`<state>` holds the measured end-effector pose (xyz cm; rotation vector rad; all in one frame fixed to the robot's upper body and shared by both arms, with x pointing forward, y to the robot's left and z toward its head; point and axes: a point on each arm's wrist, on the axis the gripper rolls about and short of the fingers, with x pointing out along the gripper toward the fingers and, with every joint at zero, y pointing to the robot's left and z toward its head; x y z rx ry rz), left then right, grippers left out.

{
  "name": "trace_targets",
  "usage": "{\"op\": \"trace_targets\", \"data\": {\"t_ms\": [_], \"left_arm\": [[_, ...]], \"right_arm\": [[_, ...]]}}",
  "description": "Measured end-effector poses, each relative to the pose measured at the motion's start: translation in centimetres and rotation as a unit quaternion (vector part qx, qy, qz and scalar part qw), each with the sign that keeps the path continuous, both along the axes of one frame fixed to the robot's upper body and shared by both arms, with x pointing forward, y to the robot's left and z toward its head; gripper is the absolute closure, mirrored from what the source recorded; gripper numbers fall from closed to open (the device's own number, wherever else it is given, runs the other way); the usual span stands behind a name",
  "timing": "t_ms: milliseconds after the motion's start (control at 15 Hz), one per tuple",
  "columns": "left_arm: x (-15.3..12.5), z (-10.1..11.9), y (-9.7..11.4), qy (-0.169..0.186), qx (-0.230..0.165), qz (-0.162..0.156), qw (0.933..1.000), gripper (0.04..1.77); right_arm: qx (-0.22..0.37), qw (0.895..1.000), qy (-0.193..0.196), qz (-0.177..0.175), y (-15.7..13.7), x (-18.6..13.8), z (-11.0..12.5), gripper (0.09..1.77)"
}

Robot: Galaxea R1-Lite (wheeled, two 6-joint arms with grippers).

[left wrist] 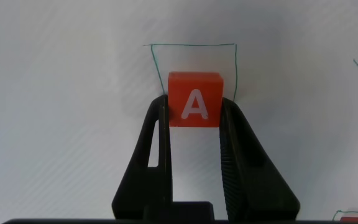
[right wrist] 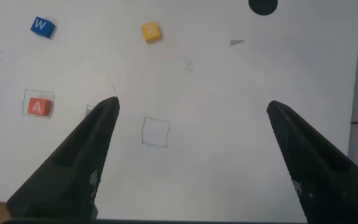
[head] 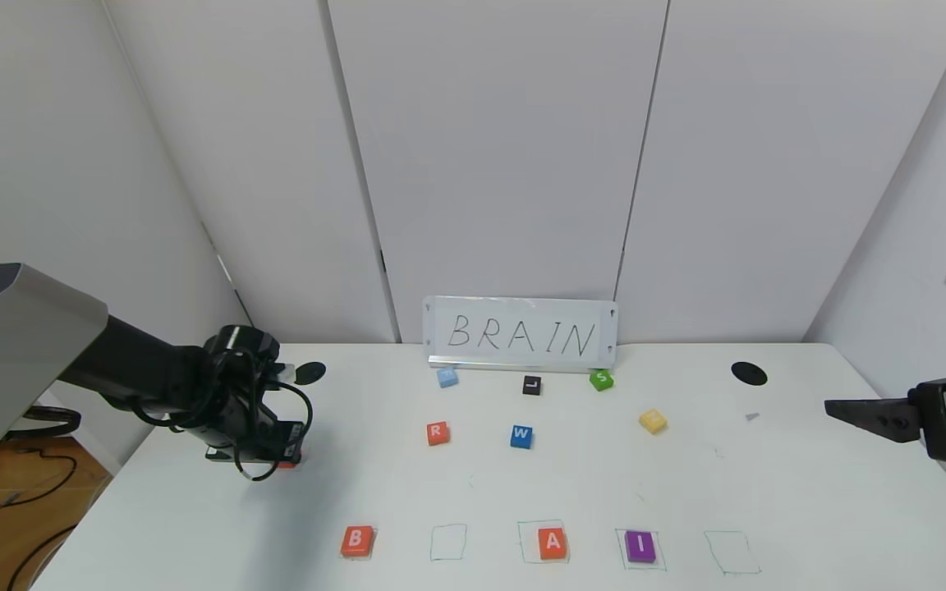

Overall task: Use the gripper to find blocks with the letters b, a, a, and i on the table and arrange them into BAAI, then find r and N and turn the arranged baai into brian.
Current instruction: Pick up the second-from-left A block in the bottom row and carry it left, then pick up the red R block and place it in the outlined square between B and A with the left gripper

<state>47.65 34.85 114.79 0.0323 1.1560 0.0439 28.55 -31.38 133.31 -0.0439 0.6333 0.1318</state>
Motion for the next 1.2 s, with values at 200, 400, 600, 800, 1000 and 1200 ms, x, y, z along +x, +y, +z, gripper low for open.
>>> {"op": "trace_targets", "data": {"t_ms": [200, 400, 600, 800, 1000, 1200], "left_arm": [[0.0, 0.1, 0.0, -0.001, 0.000, -0.001, 1.0000, 1.31], [0.0, 0.1, -0.1, -0.002, 0.000, -0.001, 1.0000, 1.00], [-0.1, 0.6, -0.1, -0.009, -0.003, -0.001, 1.0000, 0.71], [-0.2, 1.8, -0.2, -0.024, -0.006, 0.001, 0.9997, 0.51], [-0.7, 3.4, -1.2, -0.037, -0.019, 0.015, 0.9990, 0.39], [-1.6, 5.7, -3.4, 0.000, -0.044, 0.043, 0.9981, 0.29]], "right_arm": [[0.000, 1.000, 0.001, -0.001, 0.0, 0.0, 0.0, 0.15], [-0.001, 1.000, 0.001, -0.001, 0.0, 0.0, 0.0, 0.15], [-0.001, 1.000, 0.001, 0.001, 0.1, 0.0, -0.1, 0.15], [-0.002, 1.000, 0.003, 0.003, 0.2, 0.0, -0.2, 0.15], [-0.001, 1.000, 0.002, 0.004, 0.2, -0.1, -0.1, 0.15], [-0.001, 1.000, -0.001, 0.005, 0.2, -0.2, 0.0, 0.15]]}}
